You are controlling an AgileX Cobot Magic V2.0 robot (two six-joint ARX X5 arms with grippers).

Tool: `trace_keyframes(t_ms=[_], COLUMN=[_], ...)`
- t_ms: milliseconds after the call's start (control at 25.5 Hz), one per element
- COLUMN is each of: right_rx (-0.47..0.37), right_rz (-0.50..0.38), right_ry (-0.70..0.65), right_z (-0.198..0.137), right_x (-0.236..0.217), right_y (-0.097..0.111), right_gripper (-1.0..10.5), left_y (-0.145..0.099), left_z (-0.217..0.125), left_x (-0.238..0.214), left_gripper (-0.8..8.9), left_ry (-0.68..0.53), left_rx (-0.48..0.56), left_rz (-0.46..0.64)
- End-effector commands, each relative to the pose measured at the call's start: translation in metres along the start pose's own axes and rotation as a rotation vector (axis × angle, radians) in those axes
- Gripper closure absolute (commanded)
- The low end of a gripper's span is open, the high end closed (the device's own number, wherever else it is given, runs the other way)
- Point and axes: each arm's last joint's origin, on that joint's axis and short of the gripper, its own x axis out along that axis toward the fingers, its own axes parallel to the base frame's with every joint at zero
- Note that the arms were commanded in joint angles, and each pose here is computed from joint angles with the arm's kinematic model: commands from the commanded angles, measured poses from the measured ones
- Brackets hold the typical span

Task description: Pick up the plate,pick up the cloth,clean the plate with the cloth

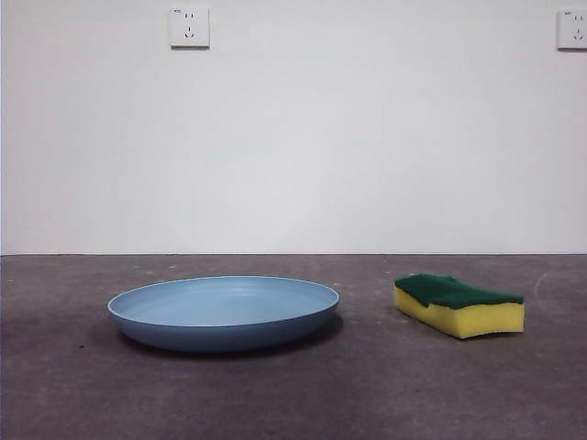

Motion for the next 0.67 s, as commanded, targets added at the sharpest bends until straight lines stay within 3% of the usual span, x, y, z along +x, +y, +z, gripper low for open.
trace_keyframes(t_ms=[39, 118, 196, 471, 667], right_rx=[-0.06, -0.055, -0.05, -0.027, -0.019], right_rz=[0.035, 0.036, 0.034, 0.035, 0.035], right_ry=[0.027, 0.039, 0.053, 0.067, 0.068], right_z=[0.005, 0.005, 0.004, 0.003, 0.003], right_x=[0.004, 0.007, 0.009, 0.01, 0.01], right_y=[0.0, -0.001, -0.001, -0.001, -0.001], right_gripper=[7.1, 5.0, 3.7, 3.5, 3.5], left_y=[0.0, 0.001, 0.003, 0.008, 0.001], left_z=[0.008, 0.011, 0.01, 0.013, 0.04], left_x=[0.011, 0.018, 0.024, 0.055, 0.103], left_gripper=[5.14, 4.21, 4.21, 4.22, 4.36], left_ry=[0.047, 0.074, 0.098, 0.229, 0.406], left_rx=[0.009, -0.012, -0.043, -0.067, 0.028], left_rz=[-0.071, -0.085, -0.087, -0.084, -0.062])
